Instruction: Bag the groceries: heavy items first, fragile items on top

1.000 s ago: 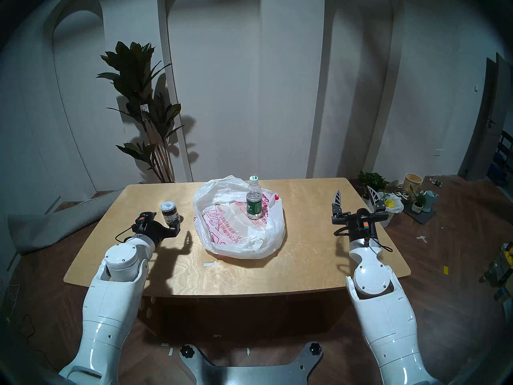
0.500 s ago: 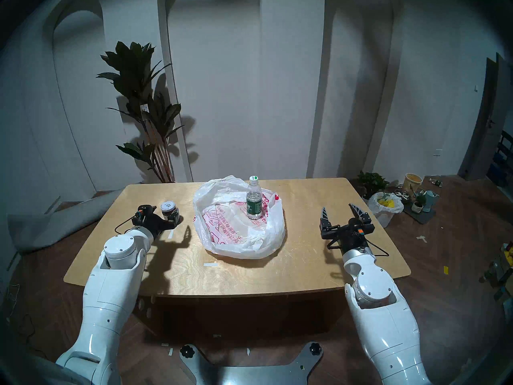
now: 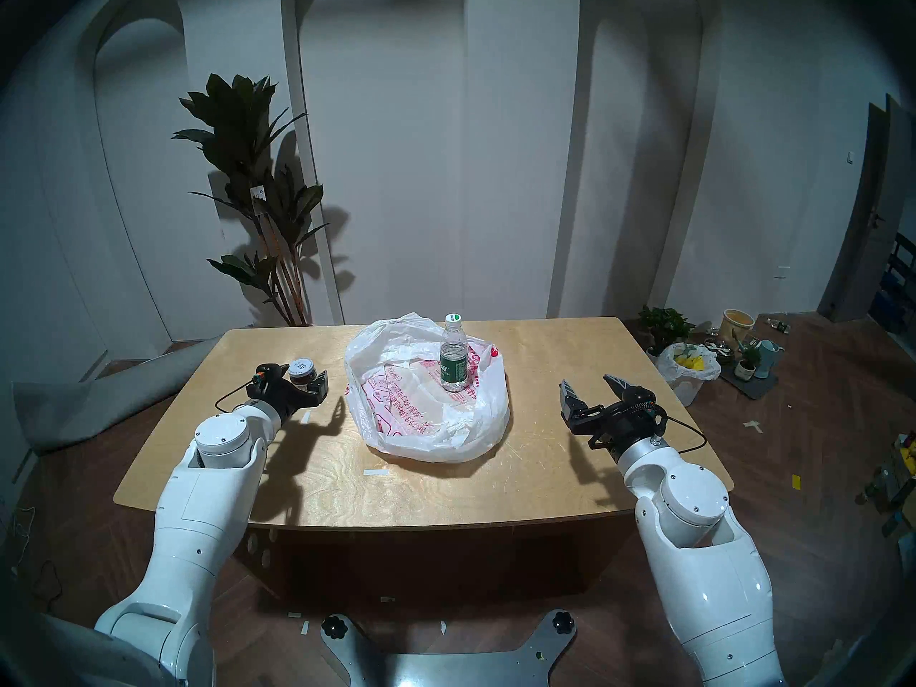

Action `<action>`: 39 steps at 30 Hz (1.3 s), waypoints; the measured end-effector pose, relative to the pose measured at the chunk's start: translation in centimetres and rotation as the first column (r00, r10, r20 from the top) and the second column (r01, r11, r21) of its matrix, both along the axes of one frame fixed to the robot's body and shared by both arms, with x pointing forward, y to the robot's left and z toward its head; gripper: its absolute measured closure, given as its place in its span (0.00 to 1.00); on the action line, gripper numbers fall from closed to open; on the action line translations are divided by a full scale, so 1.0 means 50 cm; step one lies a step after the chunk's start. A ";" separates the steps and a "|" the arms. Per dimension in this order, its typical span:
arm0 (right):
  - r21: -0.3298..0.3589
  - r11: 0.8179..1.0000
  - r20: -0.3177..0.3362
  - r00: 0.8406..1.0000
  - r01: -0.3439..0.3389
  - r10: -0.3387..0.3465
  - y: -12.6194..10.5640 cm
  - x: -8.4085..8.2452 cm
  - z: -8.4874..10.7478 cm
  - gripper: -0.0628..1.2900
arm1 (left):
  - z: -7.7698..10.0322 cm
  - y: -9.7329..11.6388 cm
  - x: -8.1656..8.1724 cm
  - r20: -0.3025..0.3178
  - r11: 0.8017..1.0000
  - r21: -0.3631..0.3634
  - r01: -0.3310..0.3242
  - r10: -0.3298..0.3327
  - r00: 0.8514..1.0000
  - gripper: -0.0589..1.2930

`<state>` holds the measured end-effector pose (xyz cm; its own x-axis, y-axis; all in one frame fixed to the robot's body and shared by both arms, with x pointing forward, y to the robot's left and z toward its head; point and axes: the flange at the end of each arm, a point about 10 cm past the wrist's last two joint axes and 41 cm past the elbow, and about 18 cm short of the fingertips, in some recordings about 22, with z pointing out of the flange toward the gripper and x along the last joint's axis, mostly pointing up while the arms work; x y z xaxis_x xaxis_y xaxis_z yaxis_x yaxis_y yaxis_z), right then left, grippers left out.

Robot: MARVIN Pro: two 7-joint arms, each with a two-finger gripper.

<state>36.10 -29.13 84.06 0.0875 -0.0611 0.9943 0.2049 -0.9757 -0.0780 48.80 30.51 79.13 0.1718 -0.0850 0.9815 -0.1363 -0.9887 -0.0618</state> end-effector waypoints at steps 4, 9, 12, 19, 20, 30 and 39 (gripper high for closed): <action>0.047 0.998 -0.062 0.997 -0.048 0.051 -0.006 -0.009 0.011 0.04 | -0.006 0.000 0.017 0.015 1.000 0.005 0.016 -0.016 1.000 0.03; 0.094 0.991 -0.128 0.986 -0.092 0.103 -0.013 -0.017 0.021 0.04 | -0.015 0.002 0.034 0.029 1.000 0.008 0.027 -0.028 0.999 0.03; 0.121 0.986 -0.168 0.977 -0.113 0.133 -0.018 -0.022 0.027 0.04 | -0.028 0.003 0.042 0.031 0.999 0.008 0.035 -0.035 0.999 0.03; 0.165 0.975 -0.242 0.953 -0.147 0.184 -0.028 -0.027 0.043 0.04 | -0.055 0.012 0.052 0.043 0.999 -0.001 0.044 -0.044 0.998 0.03; 0.171 0.974 -0.254 0.948 -0.151 0.192 -0.029 -0.028 0.046 0.04 | -0.059 0.016 0.054 0.047 0.999 -0.004 0.043 -0.043 0.998 0.03; 0.196 0.966 -0.298 0.928 -0.169 0.223 -0.037 -0.028 0.060 0.04 | -0.070 0.044 0.071 0.067 0.999 -0.036 0.020 -0.017 0.998 0.03; 0.206 0.963 -0.315 0.919 -0.175 0.235 -0.039 -0.027 0.065 0.04 | -0.067 0.054 0.094 0.059 0.998 -0.064 -0.002 0.005 0.998 0.03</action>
